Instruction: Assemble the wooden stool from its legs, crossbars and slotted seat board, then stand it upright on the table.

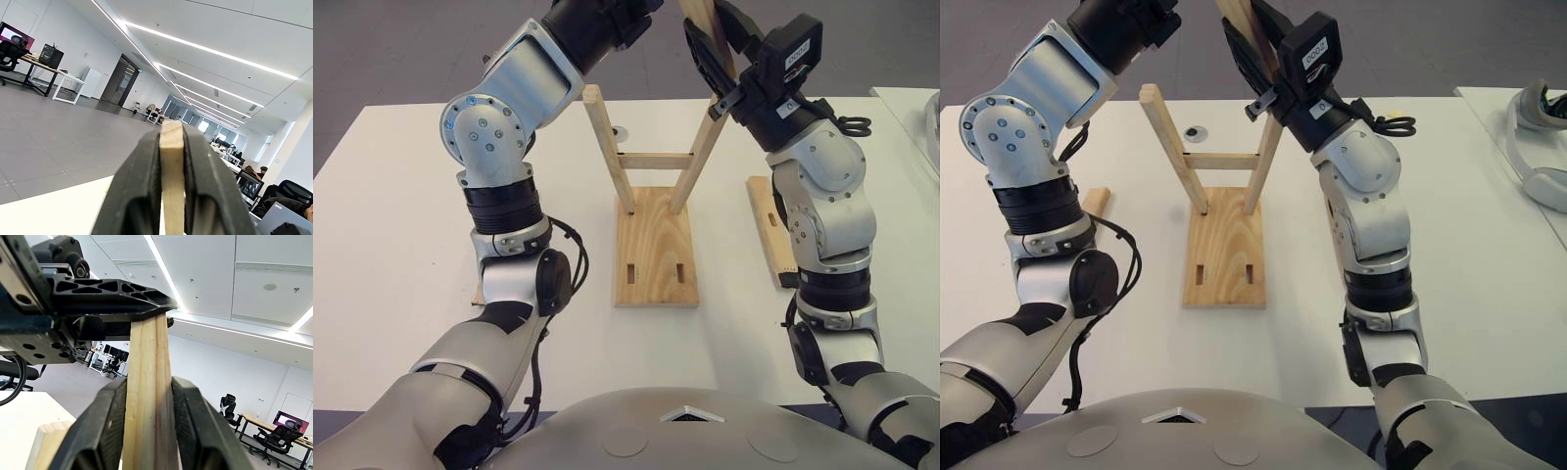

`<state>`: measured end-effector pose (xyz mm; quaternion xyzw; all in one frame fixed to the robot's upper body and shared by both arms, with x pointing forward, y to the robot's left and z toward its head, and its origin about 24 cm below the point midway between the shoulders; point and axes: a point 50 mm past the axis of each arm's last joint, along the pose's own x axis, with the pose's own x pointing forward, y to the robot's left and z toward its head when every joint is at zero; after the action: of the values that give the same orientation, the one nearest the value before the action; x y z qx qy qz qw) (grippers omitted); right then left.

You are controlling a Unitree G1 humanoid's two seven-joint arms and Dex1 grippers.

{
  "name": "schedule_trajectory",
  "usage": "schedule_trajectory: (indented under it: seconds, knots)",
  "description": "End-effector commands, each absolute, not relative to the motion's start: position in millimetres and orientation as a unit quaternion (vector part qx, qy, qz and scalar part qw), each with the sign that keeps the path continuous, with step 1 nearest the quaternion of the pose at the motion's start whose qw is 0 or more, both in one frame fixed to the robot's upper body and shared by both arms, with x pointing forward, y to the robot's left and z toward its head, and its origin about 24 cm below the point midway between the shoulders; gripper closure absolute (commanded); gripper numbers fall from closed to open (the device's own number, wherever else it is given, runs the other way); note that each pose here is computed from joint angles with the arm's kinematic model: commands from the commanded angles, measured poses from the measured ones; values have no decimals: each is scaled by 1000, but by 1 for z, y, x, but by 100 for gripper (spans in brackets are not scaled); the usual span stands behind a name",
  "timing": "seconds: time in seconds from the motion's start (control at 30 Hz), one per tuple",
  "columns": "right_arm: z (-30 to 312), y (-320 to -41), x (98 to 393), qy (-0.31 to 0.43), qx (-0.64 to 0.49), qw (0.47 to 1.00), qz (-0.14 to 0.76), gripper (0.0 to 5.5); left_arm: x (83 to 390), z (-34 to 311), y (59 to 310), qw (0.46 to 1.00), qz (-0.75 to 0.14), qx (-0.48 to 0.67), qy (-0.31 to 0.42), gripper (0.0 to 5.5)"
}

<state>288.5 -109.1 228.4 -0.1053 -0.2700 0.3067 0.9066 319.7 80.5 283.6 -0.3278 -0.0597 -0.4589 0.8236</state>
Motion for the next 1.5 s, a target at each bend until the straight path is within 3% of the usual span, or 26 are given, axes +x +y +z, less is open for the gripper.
schedule_trajectory:
  seconds: [0.03, 0.07, 0.2, 0.3, 0.37, 0.43, 0.5, 0.6, 0.7, 0.83, 1.0, 1.2, 1.5]
  knots:
    - [228, -112, 289, -262, -80, 917, 291, 418, 319, 276, 77, 824, -464, -323, -41, 508]
    - [229, -112, 289, -262, -71, 918, 290, 418, 319, 275, 77, 825, -463, -323, -40, 508]
    - [231, -112, 287, -265, -60, 917, 291, 322, 321, 277, 81, 836, -451, -310, -50, 509]
    - [227, -112, 288, -257, -70, 918, 293, 269, 328, 304, 100, 852, -415, -299, -111, 509]
    - [222, -110, 287, -241, -81, 917, 306, 243, 330, 351, 136, 865, -355, -281, -216, 509]
    - [216, -105, 283, -229, -87, 915, 321, 243, 312, 397, 184, 881, -263, -206, -335, 509]
    - [213, -106, 280, -228, -86, 919, 309, 243, 296, 404, 212, 907, -185, -92, -366, 509]
    - [209, -124, 280, -225, -79, 939, 247, 243, 296, 341, 235, 954, -124, 44, -270, 509]
    - [202, -139, 279, -215, -77, 953, 199, 243, 296, 242, 250, 983, -121, 57, -126, 509]
    - [197, -146, 279, -206, -64, 961, 174, 243, 281, 171, 257, 993, -117, -5, -30, 509]
    - [195, -153, 276, -204, -69, 964, 153, 243, 258, 142, 283, 998, -55, 23, 13, 509]
    - [189, -158, 272, -197, -74, 968, 138, 243, 215, 99, 272, 994, -104, -28, -21, 509]
    - [188, -159, 272, -192, -85, 966, 147, 243, 206, 89, 283, 996, -72, 11, -54, 509]
